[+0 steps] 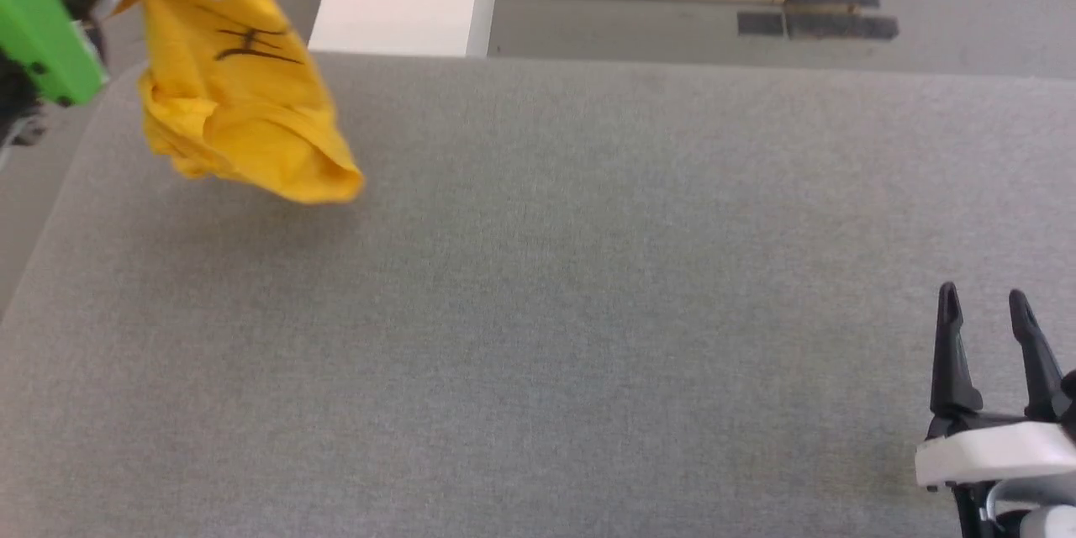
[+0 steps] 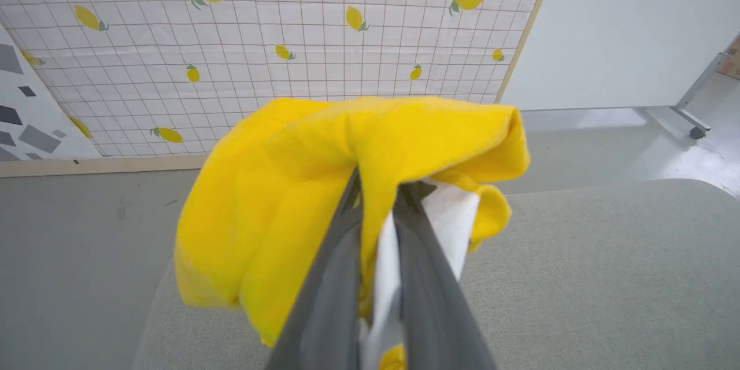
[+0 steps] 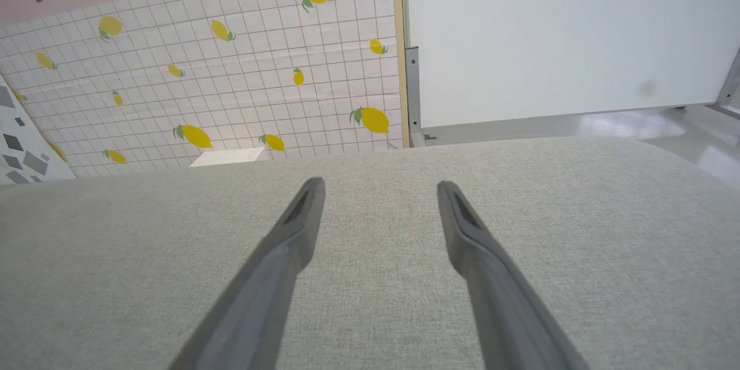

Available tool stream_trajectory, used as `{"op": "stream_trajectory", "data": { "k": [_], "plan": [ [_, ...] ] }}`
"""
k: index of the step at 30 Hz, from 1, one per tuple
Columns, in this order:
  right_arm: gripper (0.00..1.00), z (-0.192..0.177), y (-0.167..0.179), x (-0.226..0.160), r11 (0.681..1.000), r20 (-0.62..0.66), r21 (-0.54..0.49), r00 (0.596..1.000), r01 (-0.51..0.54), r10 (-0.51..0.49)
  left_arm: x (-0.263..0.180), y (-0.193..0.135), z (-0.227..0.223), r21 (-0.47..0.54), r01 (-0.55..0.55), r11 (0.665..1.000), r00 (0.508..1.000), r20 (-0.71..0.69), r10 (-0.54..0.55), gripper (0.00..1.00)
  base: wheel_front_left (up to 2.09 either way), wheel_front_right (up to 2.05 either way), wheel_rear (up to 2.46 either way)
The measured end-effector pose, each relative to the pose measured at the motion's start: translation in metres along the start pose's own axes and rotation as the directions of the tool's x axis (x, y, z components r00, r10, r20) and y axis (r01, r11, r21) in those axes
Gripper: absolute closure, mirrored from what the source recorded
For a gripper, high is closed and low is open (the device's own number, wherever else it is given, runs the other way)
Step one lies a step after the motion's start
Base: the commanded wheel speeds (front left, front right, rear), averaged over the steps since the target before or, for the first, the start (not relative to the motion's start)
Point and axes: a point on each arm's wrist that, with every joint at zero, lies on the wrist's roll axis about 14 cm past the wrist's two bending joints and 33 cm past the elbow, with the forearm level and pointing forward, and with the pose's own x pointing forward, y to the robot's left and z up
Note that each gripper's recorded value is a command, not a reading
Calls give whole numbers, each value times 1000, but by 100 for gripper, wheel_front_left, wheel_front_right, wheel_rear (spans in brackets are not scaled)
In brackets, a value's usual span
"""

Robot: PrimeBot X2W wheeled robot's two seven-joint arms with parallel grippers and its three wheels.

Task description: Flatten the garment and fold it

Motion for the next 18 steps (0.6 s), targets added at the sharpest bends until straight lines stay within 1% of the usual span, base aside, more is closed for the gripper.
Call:
{"op": "stream_trajectory", "data": {
  "k": [5, 7, 11, 14, 18],
  "plan": [
    [0, 12, -6, -14, 1000, 28, 13, 999, 18, -18, -9, -60, 29, 49, 143, 989, 988, 56, -145, 100, 0, 0, 0],
    [0, 17, -8, -18, 1000, 39, 17, 999, 24, -24, -13, -85, 37, 64, 201, 978, 976, 73, -205, 100, 0, 0, 0],
    [0, 25, -13, -25, 999, 61, 29, 997, 39, -41, -20, -134, 49, 85, 314, 946, 941, 101, -322, 100, 0, 0, 0],
    [0, 29, -18, -30, 998, 73, 34, 996, 53, -56, -23, -171, 52, 83, 404, 911, 904, 117, -412, 100, 0, 0, 0],
    [0, 32, -24, -36, 997, 81, 35, 994, 72, -74, -27, -220, 48, 50, 526, 849, 837, 147, -527, 100, 0, 0, 0]
  ]
}}
